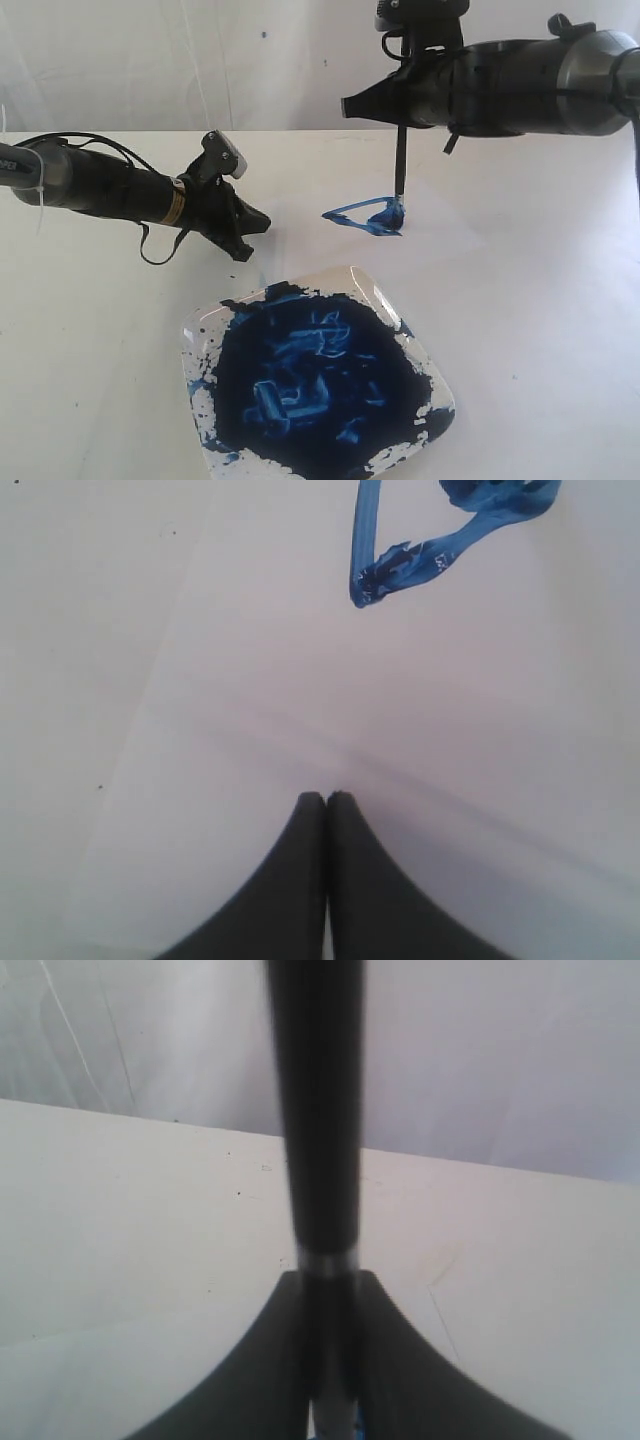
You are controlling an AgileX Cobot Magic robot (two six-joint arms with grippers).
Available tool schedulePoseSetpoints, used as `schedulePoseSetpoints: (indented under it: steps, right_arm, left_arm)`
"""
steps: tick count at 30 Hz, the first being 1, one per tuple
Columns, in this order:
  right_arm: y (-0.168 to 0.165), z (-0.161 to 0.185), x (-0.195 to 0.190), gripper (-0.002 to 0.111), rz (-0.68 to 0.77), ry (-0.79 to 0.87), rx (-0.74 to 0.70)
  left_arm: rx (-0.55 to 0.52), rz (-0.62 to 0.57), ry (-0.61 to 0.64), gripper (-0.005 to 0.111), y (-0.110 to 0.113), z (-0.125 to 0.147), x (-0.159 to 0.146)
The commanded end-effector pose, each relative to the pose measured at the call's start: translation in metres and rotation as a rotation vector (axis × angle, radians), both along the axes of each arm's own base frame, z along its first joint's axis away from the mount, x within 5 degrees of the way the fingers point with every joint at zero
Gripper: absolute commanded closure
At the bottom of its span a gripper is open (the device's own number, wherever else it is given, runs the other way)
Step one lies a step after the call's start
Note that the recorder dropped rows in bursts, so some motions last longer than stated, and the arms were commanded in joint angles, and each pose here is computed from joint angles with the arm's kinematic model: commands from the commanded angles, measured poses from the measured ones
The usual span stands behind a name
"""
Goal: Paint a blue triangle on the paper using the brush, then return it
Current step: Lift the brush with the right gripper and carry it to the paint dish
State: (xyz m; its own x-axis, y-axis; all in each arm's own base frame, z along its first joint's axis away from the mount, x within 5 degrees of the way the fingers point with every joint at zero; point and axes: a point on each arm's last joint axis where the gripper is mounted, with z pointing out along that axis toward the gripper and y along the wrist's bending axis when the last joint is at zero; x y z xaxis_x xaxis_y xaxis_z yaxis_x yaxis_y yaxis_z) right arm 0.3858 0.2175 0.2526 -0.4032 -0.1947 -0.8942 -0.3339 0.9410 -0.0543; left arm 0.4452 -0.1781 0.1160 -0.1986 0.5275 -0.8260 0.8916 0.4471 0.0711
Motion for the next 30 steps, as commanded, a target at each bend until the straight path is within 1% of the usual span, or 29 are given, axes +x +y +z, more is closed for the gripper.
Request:
schedulePoseSetpoints:
  steps: [1, 4, 7, 9, 12, 13, 15, 19, 20, 21, 22, 23, 24, 25, 27, 30]
  right_arm:
    - [-0.002, -0.001, -0.006, 0.108, 0.017, 0.012, 0.006]
    - [-0.002, -0.002, -0.007, 0.108, 0.020, 0.015, 0.006]
    - [-0.001, 0.005, -0.009, 0.108, 0.039, 0.002, 0.024]
    - [-0.003, 0.020, -0.013, 0.108, 0.041, -0.025, 0.045]
    - [-0.013, 0.049, -0.022, 0.108, 0.008, -0.087, 0.062]
    - [-0.014, 0.053, -0.023, 0.108, 0.001, -0.096, 0.064]
    - [-0.018, 0.066, -0.028, 0.108, -0.006, -0.124, 0.079]
    - [-0.020, 0.079, -0.034, 0.108, 0.017, -0.148, 0.103]
    - [-0.019, 0.080, -0.036, 0.108, 0.034, -0.150, 0.112]
    - [-0.016, 0.084, -0.040, 0.108, 0.075, -0.152, 0.141]
    - [-0.013, 0.088, -0.047, 0.108, 0.137, -0.145, 0.189]
    - [-0.010, 0.091, -0.056, 0.108, 0.202, -0.135, 0.238]
    - [-0.010, 0.092, -0.062, 0.108, 0.239, -0.125, 0.261]
    - [-0.010, 0.092, -0.067, 0.108, 0.258, -0.114, 0.280]
    - [-0.011, 0.089, -0.076, 0.108, 0.280, -0.078, 0.327]
    - [-0.013, 0.086, -0.090, 0.108, 0.324, -0.039, 0.374]
  left_arm:
    - [-0.002, 0.002, -0.003, 0.107, 0.000, 0.001, 0.001]
    - [-0.002, 0.002, -0.003, 0.107, 0.000, 0.001, 0.001]
    - [-0.002, 0.002, -0.003, 0.107, 0.000, 0.001, 0.001]
    - [-0.002, 0.002, -0.003, 0.107, 0.000, 0.001, 0.001]
    - [-0.002, 0.002, -0.003, 0.107, 0.000, 0.001, 0.001]
    - [-0.002, 0.002, -0.003, 0.107, 0.000, 0.001, 0.001]
    - [-0.020, 0.000, -0.010, 0.107, 0.005, 0.010, 0.002]
    - [-0.095, 0.050, -0.024, 0.107, 0.028, 0.048, 0.006]
    - [-0.132, 0.073, -0.014, 0.107, 0.036, 0.062, 0.006]
    - [-0.174, 0.110, 0.005, 0.107, 0.049, 0.076, 0.007]
    - [-0.248, 0.144, 0.049, 0.107, 0.064, 0.095, 0.005]
    - [-0.298, 0.143, 0.069, 0.107, 0.076, 0.109, 0.002]
    - [-0.349, 0.113, 0.072, 0.107, 0.090, 0.129, -0.005]
    - [-0.377, 0.078, 0.074, 0.107, 0.096, 0.139, -0.010]
    - [-0.387, 0.106, 0.021, 0.107, 0.116, 0.162, -0.016]
    - [-0.406, 0.174, 0.007, 0.107, 0.140, 0.186, -0.036]
